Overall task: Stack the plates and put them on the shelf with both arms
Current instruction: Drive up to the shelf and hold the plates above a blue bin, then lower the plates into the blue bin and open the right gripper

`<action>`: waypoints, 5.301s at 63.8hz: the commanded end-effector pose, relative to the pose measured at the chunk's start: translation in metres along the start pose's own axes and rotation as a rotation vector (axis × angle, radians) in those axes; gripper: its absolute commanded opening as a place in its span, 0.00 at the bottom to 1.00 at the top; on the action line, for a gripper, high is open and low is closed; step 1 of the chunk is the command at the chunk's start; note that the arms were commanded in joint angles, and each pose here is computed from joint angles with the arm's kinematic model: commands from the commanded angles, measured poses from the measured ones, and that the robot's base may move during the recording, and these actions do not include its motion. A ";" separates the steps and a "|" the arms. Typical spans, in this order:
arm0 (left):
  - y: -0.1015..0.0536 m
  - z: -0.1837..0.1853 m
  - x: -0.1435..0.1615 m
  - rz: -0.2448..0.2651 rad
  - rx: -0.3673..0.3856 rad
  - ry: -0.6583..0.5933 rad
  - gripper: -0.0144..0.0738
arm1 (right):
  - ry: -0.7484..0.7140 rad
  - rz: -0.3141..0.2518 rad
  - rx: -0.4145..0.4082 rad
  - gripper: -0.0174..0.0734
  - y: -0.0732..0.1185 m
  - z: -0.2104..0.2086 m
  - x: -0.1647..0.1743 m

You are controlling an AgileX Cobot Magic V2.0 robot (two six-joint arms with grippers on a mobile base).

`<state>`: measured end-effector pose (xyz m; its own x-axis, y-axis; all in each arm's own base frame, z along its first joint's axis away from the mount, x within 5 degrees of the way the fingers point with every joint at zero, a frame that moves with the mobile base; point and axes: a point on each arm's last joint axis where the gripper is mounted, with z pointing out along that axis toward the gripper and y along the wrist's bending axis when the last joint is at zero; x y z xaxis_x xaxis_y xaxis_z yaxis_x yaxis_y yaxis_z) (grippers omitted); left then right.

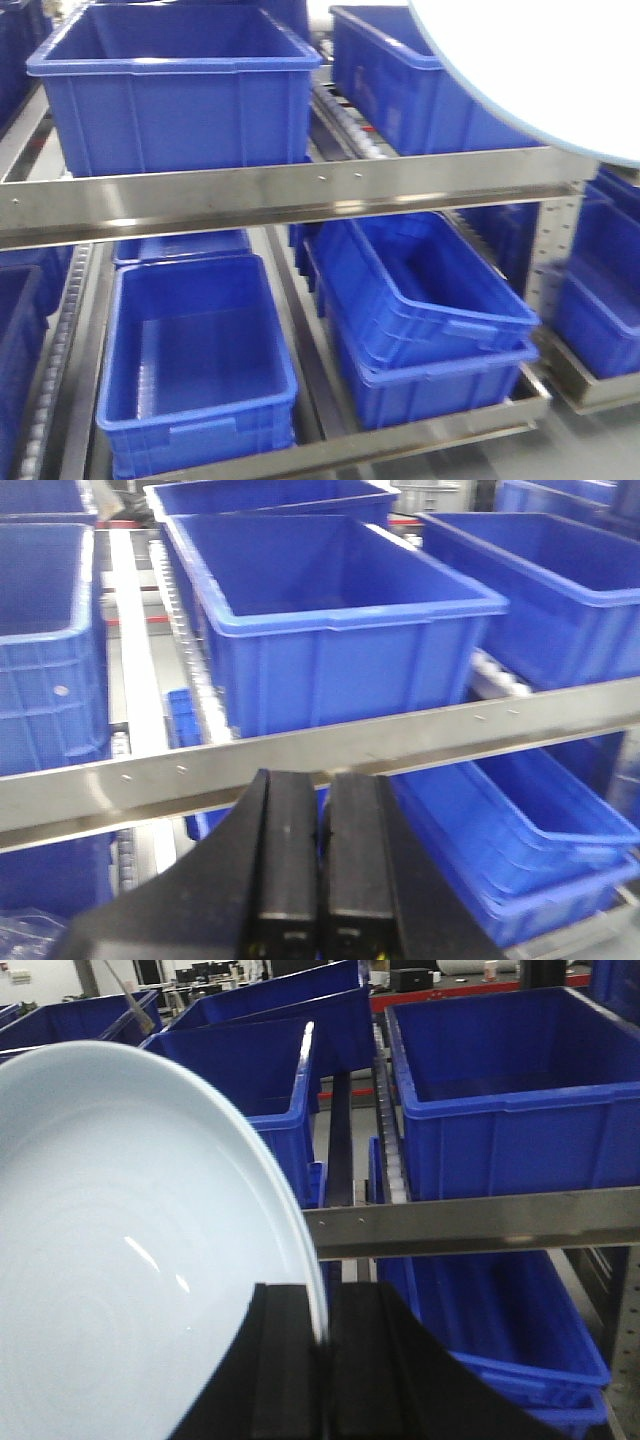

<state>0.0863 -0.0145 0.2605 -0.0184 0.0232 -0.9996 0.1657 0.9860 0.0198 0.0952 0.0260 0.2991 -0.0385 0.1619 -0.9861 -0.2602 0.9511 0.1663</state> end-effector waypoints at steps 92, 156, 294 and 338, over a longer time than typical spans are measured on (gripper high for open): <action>0.002 0.000 -0.016 -0.004 -0.022 -0.097 0.25 | -0.135 -0.002 -0.001 0.25 0.001 -0.001 -0.020; 0.002 0.000 -0.016 -0.004 -0.022 -0.097 0.25 | -0.135 -0.002 -0.001 0.25 0.001 -0.001 -0.020; 0.002 0.000 -0.016 -0.004 -0.022 -0.097 0.25 | 0.137 -0.010 -0.013 0.45 0.022 0.200 -0.034; 0.002 0.000 -0.016 -0.004 -0.022 -0.097 0.25 | 0.161 -0.011 -0.013 0.50 0.022 0.200 -0.031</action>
<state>0.0863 -0.0145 0.2605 -0.0184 0.0232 -0.9996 0.1657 0.9860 0.0198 0.2848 0.0961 0.3062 -0.3228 0.0632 -0.9444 -0.2620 0.9528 0.1533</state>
